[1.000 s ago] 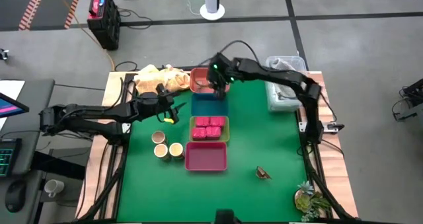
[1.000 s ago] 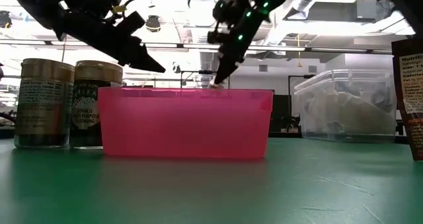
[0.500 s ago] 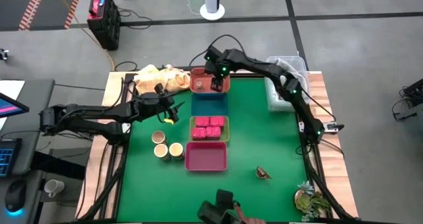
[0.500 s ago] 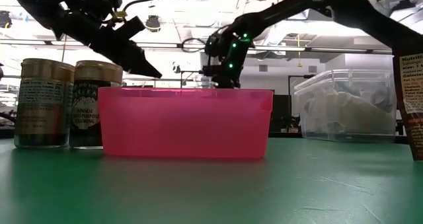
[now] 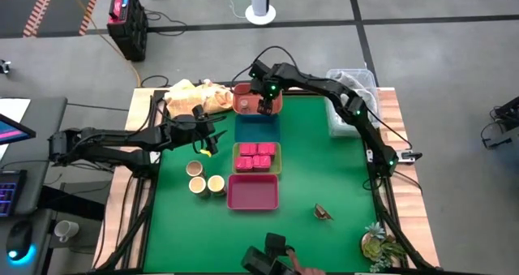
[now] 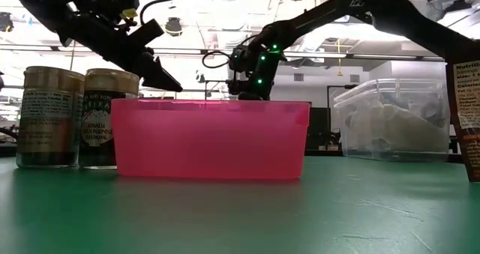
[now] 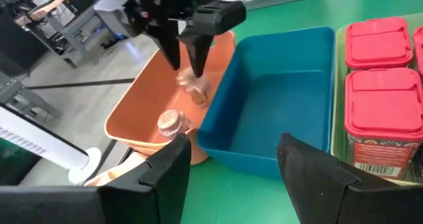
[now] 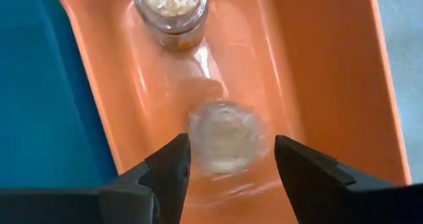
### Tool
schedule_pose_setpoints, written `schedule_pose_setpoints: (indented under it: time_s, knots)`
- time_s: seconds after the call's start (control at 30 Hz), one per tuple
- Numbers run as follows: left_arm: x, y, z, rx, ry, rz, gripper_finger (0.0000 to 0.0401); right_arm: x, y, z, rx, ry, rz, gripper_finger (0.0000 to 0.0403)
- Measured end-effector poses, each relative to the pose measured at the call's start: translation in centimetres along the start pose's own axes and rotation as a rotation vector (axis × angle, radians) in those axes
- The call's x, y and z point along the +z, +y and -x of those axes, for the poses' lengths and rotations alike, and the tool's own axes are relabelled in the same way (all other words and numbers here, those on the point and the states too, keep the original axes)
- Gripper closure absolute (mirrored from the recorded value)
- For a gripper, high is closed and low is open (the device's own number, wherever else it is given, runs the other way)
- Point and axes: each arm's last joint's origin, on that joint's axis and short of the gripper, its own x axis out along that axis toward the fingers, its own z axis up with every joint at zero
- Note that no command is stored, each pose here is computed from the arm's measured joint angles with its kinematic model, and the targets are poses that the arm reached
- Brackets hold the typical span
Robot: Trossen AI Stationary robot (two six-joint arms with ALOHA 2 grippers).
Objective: Sort spices by type
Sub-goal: Put the brown seasoning bag into the blue bin
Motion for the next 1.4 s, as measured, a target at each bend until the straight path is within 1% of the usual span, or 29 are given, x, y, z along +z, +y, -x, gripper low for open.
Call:
schedule_pose_setpoints:
  time_s: [0.07,0.13,0.3,0.4,0.53,0.63,0.73,0.9,1.0,1.13,1.3,1.4]
  knots:
    - [0.0,0.0,0.0,0.000,-0.001,0.004,0.0189,0.0,0.1,0.3,0.002,0.003,0.005,0.0153]
    - [0.0,0.0,0.0,0.000,-0.002,0.013,0.0189,0.1,0.3,1.4,0.005,0.009,0.009,0.0153]
    - [0.3,-0.2,0.3,-0.012,-0.016,0.038,0.0189,0.4,0.8,6.4,-0.010,-0.045,0.011,0.0153]
    - [0.7,-0.4,0.9,-0.025,-0.047,0.060,0.0189,0.8,2.3,10.0,-0.018,-0.119,0.038,0.0153]
    - [1.3,-0.6,2.4,-0.056,-0.083,0.080,0.0189,0.7,4.6,15.0,-0.021,-0.228,0.084,0.0154]
    - [1.5,-0.7,3.8,-0.061,-0.090,0.095,0.0189,-0.3,6.4,17.3,-0.016,-0.296,0.093,0.0154]
    - [1.6,-0.7,5.1,-0.058,-0.098,0.123,0.0189,-2.0,8.5,17.7,0.000,-0.351,0.100,0.0154]
    - [1.8,-1.0,6.4,-0.098,-0.126,0.184,0.0189,-6.1,12.8,17.0,0.062,-0.448,0.077,0.0154]
    - [2.0,-1.1,6.6,-0.113,-0.142,0.210,0.0189,-8.6,15.9,17.0,0.073,-0.449,0.064,0.0154]
    - [2.0,-1.2,6.7,-0.115,-0.143,0.216,0.0189,-11.6,20.0,18.0,0.031,-0.339,0.014,0.0154]
    - [2.1,-1.1,6.7,-0.097,-0.148,0.192,0.0189,-14.6,24.1,18.3,0.069,-0.151,-0.110,0.0154]
    - [2.2,-1.0,6.7,-0.068,-0.158,0.197,0.0189,-16.1,25.8,18.7,0.073,-0.074,-0.173,0.0154]
